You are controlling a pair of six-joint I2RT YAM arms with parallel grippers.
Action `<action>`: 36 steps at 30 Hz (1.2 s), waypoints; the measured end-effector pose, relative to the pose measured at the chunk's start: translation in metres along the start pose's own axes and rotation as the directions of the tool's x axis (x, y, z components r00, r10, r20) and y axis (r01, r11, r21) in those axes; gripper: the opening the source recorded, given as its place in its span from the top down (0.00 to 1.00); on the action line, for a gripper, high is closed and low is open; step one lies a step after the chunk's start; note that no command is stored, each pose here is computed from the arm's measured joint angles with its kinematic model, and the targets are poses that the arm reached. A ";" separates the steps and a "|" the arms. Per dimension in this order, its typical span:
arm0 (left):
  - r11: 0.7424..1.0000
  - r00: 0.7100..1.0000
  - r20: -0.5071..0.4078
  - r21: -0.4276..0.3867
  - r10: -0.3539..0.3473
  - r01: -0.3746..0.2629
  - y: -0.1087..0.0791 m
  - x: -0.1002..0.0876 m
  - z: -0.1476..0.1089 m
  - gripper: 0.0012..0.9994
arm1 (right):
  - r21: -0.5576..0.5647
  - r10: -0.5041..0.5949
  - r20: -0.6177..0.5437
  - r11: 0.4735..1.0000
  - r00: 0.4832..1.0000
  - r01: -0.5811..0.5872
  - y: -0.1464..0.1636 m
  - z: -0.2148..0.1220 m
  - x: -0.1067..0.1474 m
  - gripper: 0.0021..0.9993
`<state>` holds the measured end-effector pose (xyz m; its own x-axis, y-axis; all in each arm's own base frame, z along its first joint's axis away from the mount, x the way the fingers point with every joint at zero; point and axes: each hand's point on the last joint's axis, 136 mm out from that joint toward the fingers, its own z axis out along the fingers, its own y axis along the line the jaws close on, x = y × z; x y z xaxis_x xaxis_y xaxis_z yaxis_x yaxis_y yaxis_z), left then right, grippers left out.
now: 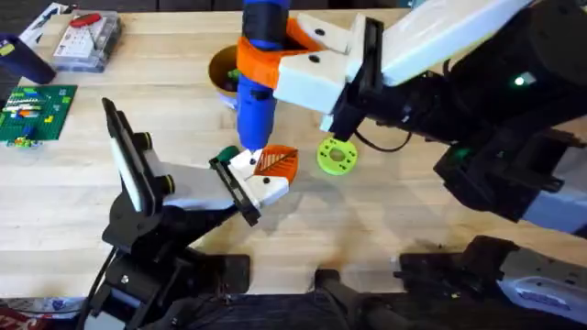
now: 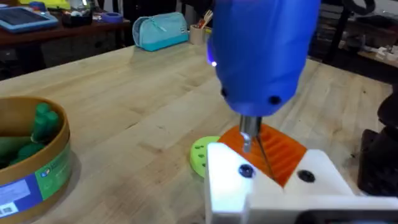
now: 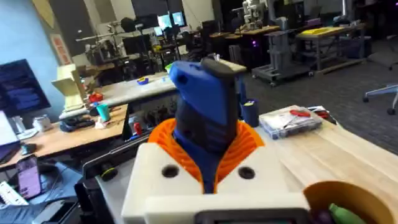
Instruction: Pick up the gripper from the table and insert it into the empty holder that is missing its gripper. Then pick up a screw, insert it into the mounting hole, and use the screwdriver to tighten it. Finally, clean up the table by picking up the vegetable and placing it into the bucket.
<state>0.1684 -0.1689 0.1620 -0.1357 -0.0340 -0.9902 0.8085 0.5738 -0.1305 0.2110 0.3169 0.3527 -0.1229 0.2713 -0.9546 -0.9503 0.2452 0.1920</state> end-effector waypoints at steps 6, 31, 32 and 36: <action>1.000 1.000 0.000 0.000 0.000 0.000 0.000 0.000 0.000 0.99 | -0.003 0.008 -0.012 1.000 1.000 -0.008 0.000 0.002 0.005 0.95; 1.000 1.000 -0.001 0.000 -0.001 0.001 0.000 0.000 0.000 0.99 | 0.016 0.043 -0.032 0.999 0.999 -0.042 -0.006 0.004 0.013 0.95; 1.000 1.000 -0.001 0.000 0.000 0.000 0.000 0.000 0.000 0.99 | 0.016 0.043 -0.032 0.999 0.999 -0.042 -0.006 0.004 0.013 0.95; 1.000 1.000 -0.001 0.000 0.000 0.000 0.000 0.000 0.000 0.99 | 0.016 0.044 -0.030 0.999 0.999 -0.043 -0.005 0.004 0.012 0.95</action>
<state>0.1684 -0.1689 0.1619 -0.1363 -0.0337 -0.9901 0.8084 0.5738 -0.1308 0.2154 0.3223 0.3414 -0.1727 0.2535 -0.9518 -0.9395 0.2479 0.2365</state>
